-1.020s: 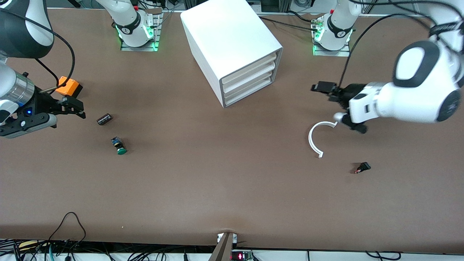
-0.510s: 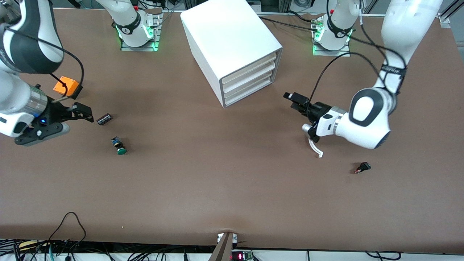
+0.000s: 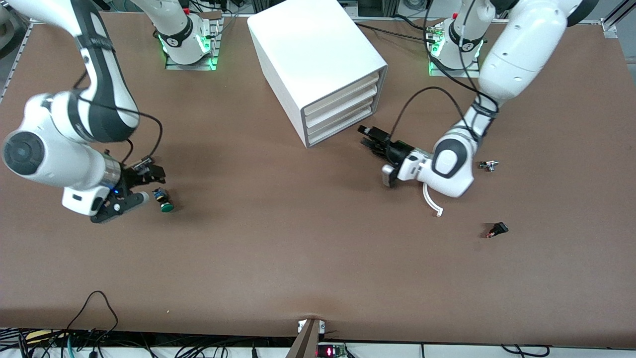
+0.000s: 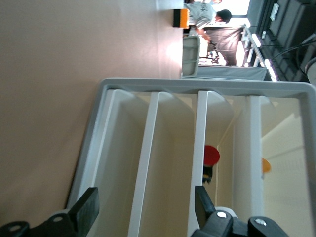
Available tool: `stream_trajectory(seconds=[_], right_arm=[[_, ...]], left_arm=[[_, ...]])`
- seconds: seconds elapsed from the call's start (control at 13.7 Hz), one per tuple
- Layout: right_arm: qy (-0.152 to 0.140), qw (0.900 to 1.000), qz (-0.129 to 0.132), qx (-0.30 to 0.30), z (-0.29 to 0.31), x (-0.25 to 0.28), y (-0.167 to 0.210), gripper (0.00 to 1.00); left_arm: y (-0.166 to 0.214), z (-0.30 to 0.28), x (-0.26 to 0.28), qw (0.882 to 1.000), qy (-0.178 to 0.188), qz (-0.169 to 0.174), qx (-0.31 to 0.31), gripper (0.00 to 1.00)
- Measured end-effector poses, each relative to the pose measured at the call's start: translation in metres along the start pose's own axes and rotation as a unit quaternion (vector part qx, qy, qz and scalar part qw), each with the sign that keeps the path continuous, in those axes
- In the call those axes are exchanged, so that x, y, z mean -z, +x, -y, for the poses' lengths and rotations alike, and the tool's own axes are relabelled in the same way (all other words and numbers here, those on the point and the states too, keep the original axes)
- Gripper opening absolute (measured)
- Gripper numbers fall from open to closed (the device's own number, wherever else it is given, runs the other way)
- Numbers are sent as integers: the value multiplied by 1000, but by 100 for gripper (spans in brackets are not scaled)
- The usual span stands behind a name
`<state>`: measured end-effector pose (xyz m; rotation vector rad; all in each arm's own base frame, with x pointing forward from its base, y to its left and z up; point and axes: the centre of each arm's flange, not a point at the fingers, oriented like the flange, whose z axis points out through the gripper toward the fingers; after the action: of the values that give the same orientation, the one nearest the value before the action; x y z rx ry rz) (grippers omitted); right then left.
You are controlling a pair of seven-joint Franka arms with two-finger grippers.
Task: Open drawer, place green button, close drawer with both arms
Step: 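Pull the drawer open with the left gripper while the right gripper grasps the button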
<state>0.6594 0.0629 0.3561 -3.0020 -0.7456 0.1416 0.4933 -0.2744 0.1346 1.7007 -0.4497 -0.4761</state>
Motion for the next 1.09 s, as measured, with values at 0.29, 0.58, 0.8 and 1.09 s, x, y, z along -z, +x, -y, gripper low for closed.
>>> stream_trajectory(seconds=[0.29,0.58,0.8,1.09], right_arm=[[-17,999,-29,29,-32,-76,-14,100],[-32,998,-50,37,-46,-140,-56,98],[-43,996,-66,38,-35,-172,-77,92],[-46,996,-71,36,-35,-174,-81,47]], left_arm=[[1,3,-53,1000,-25,0,5,75],[-7,24,-68,999,-36,6,10,69],[-13,29,-81,998,-55,23,26,68],[-16,26,-90,996,-68,40,51,60]])
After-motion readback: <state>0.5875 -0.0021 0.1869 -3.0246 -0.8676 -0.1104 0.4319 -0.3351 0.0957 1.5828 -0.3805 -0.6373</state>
